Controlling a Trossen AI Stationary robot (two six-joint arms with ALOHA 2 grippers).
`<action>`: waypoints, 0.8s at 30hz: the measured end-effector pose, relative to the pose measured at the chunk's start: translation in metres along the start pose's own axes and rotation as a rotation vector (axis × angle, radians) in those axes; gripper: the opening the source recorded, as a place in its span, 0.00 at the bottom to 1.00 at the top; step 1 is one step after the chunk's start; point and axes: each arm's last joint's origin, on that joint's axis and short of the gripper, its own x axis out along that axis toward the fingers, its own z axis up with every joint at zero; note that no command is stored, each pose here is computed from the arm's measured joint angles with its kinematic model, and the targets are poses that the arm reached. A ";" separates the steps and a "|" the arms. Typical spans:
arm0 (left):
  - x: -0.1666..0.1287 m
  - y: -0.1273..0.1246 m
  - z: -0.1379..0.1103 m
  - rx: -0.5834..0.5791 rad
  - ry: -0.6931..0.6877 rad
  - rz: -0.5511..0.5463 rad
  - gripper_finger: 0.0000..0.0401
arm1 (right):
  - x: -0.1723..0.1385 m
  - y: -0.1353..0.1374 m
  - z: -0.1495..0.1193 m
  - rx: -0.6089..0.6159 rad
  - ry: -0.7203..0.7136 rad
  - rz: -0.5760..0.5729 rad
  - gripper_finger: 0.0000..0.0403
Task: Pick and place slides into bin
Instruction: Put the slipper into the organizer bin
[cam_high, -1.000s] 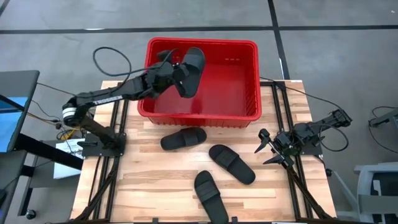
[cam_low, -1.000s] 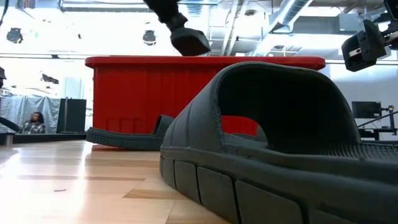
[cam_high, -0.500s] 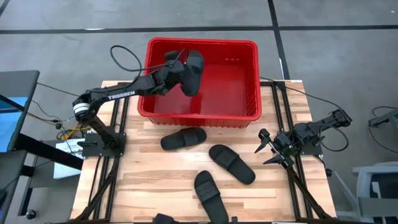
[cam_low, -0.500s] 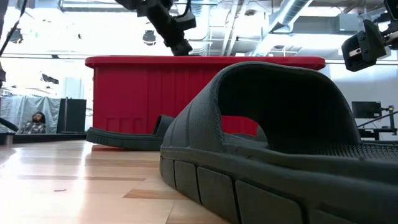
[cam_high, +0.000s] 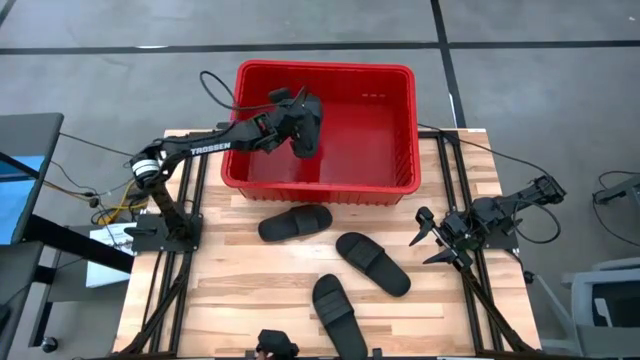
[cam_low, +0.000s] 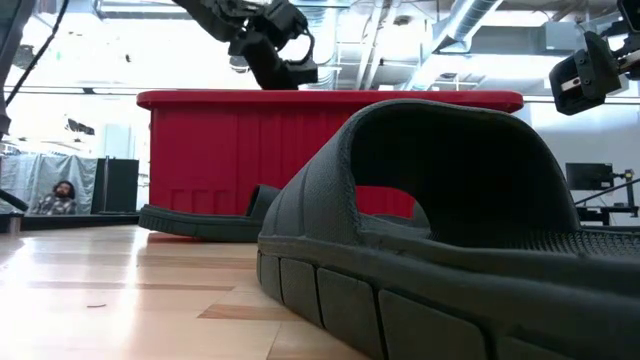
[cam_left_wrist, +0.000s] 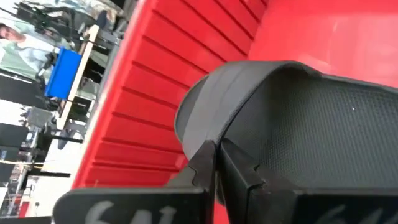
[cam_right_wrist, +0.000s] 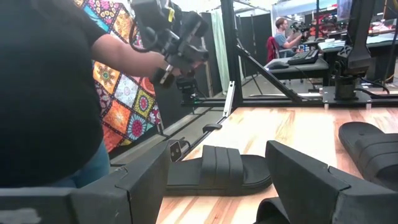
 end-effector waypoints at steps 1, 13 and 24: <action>0.003 -0.002 -0.001 0.005 0.004 -0.008 0.00 | 0.000 0.000 0.000 0.000 0.000 0.000 0.65; 0.023 -0.014 -0.010 0.007 0.042 -0.039 0.00 | 0.000 0.000 0.000 0.000 0.000 0.000 0.65; 0.031 -0.013 -0.023 -0.009 0.069 -0.062 0.00 | 0.000 0.000 0.000 0.000 0.000 0.000 0.65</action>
